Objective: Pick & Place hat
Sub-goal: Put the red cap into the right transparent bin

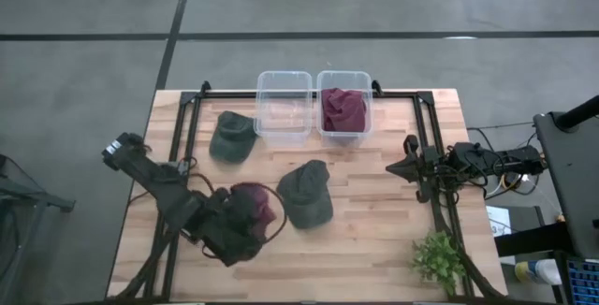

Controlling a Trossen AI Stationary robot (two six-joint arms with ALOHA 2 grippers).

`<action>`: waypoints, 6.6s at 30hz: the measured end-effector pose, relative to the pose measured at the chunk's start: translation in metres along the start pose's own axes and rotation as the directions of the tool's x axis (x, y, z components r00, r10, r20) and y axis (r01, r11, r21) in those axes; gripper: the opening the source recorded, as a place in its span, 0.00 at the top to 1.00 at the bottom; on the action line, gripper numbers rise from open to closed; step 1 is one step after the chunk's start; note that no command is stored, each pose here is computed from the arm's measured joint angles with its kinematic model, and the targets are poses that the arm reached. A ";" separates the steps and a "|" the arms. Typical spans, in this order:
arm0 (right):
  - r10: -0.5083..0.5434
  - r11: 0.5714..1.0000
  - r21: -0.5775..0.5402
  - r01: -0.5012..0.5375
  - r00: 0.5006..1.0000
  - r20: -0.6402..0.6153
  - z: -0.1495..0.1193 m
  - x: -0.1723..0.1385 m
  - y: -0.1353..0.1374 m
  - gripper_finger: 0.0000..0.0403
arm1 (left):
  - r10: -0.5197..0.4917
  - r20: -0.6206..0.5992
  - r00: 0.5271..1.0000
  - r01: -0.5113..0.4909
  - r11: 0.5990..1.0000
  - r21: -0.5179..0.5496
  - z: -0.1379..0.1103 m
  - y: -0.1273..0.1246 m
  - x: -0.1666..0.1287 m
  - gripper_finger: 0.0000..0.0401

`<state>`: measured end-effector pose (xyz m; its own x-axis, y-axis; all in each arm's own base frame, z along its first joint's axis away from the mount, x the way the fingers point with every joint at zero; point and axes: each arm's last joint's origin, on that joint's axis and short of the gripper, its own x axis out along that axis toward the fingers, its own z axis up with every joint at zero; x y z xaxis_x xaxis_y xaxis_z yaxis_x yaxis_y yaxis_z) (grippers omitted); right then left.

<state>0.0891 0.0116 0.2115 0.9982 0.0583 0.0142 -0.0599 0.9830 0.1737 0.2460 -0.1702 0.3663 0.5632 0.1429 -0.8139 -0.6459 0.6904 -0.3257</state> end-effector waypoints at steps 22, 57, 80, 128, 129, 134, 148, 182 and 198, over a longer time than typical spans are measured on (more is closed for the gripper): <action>0.000 1.000 0.000 0.000 1.000 0.000 0.000 0.000 0.000 0.98 | -0.085 0.660 0.746 0.024 0.995 0.101 0.201 0.013 -0.019 0.98; 0.000 0.999 0.045 0.000 1.000 0.000 0.000 0.000 0.000 0.98 | 0.023 0.677 0.736 -0.042 0.999 0.011 0.345 0.081 0.182 0.98; -0.003 1.000 0.029 0.003 1.000 0.000 0.000 0.000 0.000 0.98 | 0.109 0.681 0.724 -0.143 0.990 -0.007 0.336 0.061 0.130 0.98; -0.004 0.999 0.037 0.003 1.000 0.002 0.000 0.000 0.000 0.98 | 0.085 0.623 0.778 -0.070 0.996 -0.048 0.313 0.088 0.213 0.90; -0.004 0.999 0.037 0.004 1.000 0.002 0.000 0.000 0.000 0.98 | 0.085 0.622 0.778 -0.078 0.996 -0.038 0.313 0.088 0.213 0.90; -0.004 0.999 0.037 0.004 1.000 0.002 0.000 0.000 0.000 0.98 | 0.085 0.624 0.777 -0.105 0.994 -0.004 0.313 0.088 0.213 0.89; -0.004 0.999 0.037 0.004 1.000 0.002 0.000 0.000 0.000 0.98 | 0.081 0.627 0.775 -0.157 0.985 0.067 0.313 0.088 0.211 0.53; -0.007 0.998 0.060 0.007 1.000 0.010 0.001 0.000 0.000 0.98 | -0.019 0.549 0.836 -0.107 0.974 0.197 0.312 0.104 0.274 0.50; -0.008 0.994 0.107 0.007 1.000 0.011 0.001 0.000 0.000 0.98 | -0.089 0.524 0.847 -0.015 0.982 0.191 0.326 0.118 0.272 0.50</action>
<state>0.0891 0.0113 0.2124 0.9986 0.0484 0.0233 -0.0529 0.9592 0.2777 0.4905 0.1814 0.2634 0.8045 0.4311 -0.4087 -0.5441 0.8107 -0.2159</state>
